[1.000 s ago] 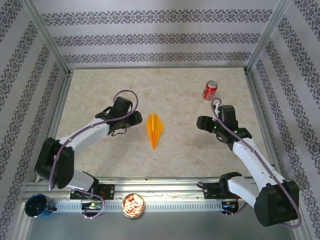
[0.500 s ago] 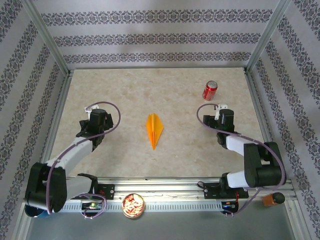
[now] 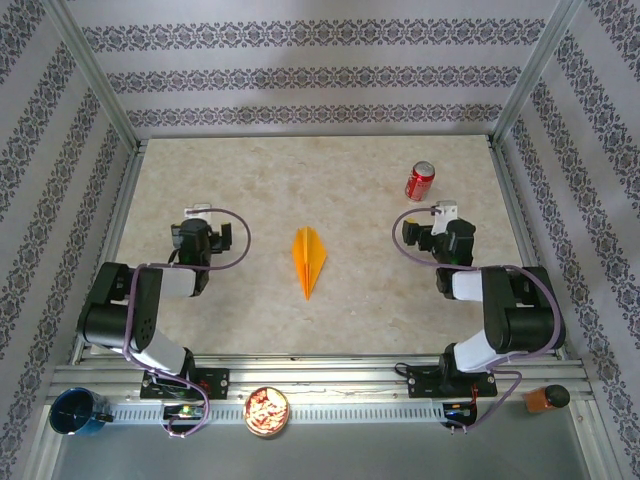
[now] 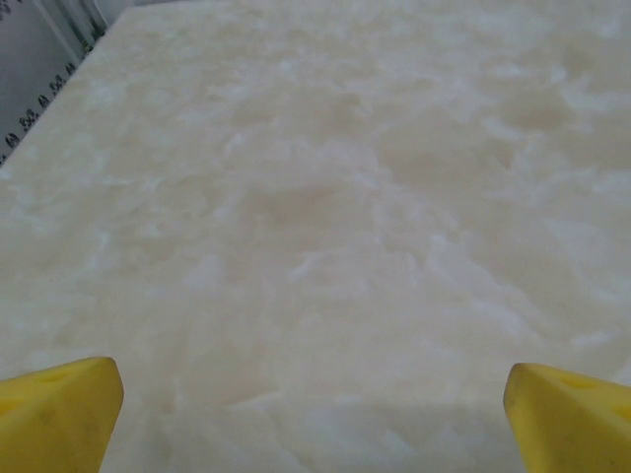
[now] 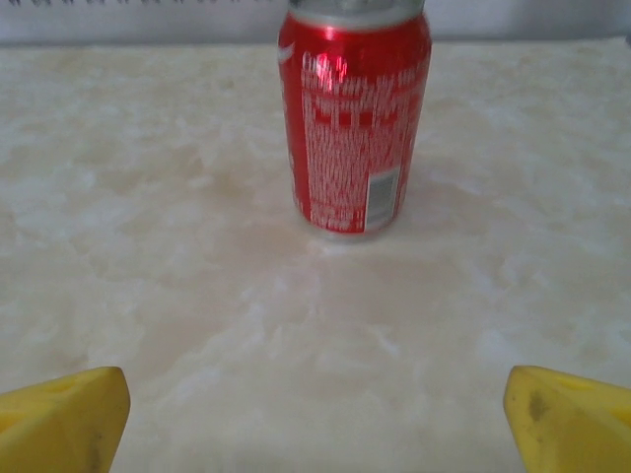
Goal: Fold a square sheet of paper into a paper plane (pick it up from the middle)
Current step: Reset both arms
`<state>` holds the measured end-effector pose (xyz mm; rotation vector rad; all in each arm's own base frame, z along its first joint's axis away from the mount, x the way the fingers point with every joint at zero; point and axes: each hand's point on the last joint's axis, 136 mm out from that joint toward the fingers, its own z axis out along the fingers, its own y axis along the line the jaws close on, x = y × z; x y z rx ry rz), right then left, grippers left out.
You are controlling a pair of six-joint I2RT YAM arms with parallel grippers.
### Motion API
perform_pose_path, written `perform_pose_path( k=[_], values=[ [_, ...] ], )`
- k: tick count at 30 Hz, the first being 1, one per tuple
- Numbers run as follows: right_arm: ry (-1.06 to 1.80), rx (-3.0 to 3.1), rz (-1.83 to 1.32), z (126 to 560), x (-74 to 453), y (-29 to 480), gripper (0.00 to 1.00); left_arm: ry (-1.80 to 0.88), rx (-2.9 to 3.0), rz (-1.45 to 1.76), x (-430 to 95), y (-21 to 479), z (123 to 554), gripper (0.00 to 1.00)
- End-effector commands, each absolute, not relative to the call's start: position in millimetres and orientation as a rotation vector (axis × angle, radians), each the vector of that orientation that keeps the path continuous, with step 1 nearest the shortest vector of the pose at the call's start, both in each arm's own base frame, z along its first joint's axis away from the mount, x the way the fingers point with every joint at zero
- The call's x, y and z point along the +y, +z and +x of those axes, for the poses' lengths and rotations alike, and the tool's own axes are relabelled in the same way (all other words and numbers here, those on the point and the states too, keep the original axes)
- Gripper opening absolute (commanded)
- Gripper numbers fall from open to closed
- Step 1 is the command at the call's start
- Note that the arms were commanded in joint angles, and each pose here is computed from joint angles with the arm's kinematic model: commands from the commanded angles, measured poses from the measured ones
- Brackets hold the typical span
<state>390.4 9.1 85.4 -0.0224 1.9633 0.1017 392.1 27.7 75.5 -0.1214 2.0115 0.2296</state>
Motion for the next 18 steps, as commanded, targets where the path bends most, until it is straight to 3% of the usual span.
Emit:
perform_pose_path(
  k=[1, 18],
  values=[
    [0.064, 1.877, 0.013, 398.3, 3.8, 105.5, 0.98, 0.118, 1.873, -0.162, 29.7, 90.2, 392.0, 0.99],
    [-0.077, 1.843, 0.060, 394.9, -1.7, 109.2, 0.98, 0.144, 1.879, -0.163, 30.8, 90.6, 394.3, 1.00]
  ],
)
